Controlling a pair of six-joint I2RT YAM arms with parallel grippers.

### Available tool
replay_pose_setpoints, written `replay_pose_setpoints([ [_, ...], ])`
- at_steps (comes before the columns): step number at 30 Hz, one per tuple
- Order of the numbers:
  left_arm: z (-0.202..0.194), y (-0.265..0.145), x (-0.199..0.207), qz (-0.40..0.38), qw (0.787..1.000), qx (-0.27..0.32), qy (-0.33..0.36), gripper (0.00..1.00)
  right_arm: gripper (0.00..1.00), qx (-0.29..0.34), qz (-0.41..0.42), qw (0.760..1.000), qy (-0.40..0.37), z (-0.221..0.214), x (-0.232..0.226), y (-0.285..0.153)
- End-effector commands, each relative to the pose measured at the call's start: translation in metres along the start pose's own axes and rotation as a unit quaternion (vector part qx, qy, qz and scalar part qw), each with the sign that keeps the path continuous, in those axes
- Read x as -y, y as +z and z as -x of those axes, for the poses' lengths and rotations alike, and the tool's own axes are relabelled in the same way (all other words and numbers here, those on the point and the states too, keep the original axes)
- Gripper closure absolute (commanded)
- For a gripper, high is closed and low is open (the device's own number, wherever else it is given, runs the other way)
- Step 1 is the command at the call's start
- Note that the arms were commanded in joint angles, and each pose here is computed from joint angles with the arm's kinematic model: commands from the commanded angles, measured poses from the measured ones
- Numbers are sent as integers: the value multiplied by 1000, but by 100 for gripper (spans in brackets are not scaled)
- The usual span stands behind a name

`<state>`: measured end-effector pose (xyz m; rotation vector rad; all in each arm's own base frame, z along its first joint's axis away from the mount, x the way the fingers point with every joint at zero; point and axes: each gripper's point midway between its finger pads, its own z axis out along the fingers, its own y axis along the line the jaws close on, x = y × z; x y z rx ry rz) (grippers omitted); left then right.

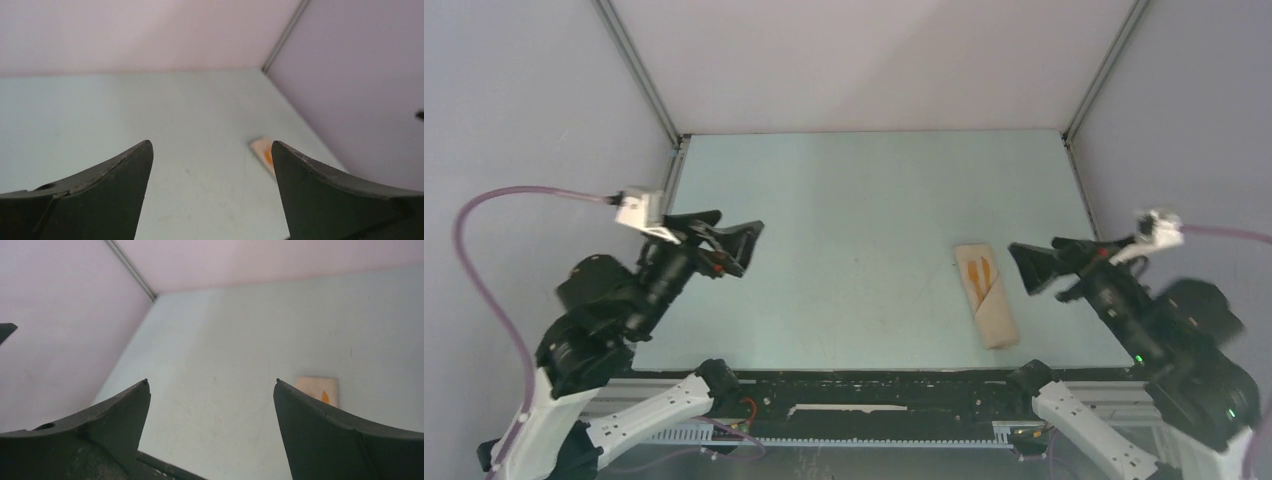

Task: Fold the napkin into a case and place the utensils inside
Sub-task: Reset both arms

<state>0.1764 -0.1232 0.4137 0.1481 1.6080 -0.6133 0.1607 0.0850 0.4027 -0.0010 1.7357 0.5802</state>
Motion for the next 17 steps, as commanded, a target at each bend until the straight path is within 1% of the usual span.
replay_pose_setpoints([
  [1, 59, -29, -18, 52, 995, 74, -47, 3, 0, 83, -2, 996, 29, 27, 6, -39],
  [5, 103, -59, -24, 53, 987, 138, -67, 0, 0, 160, 8, 987, 14, 54, 10, -88],
  [7, 118, -72, -29, 59, 983, 161, -71, 0, 0, 192, 5, 981, 7, 62, 15, -108],
  [10, 131, -82, -33, 66, 979, 177, -70, 0, 0, 234, 7, 972, -7, 73, 17, -134],
  [12, 136, -86, -35, 68, 978, 185, -70, 0, 0, 254, 12, 967, -21, 76, 16, -146],
  [14, 141, -91, -35, 65, 976, 195, -74, 0, 0, 257, 20, 965, -41, 77, 12, -152],
  [17, 146, -95, -35, 60, 973, 206, -81, 0, 0, 266, 8, 962, -58, 79, 11, -154],
])
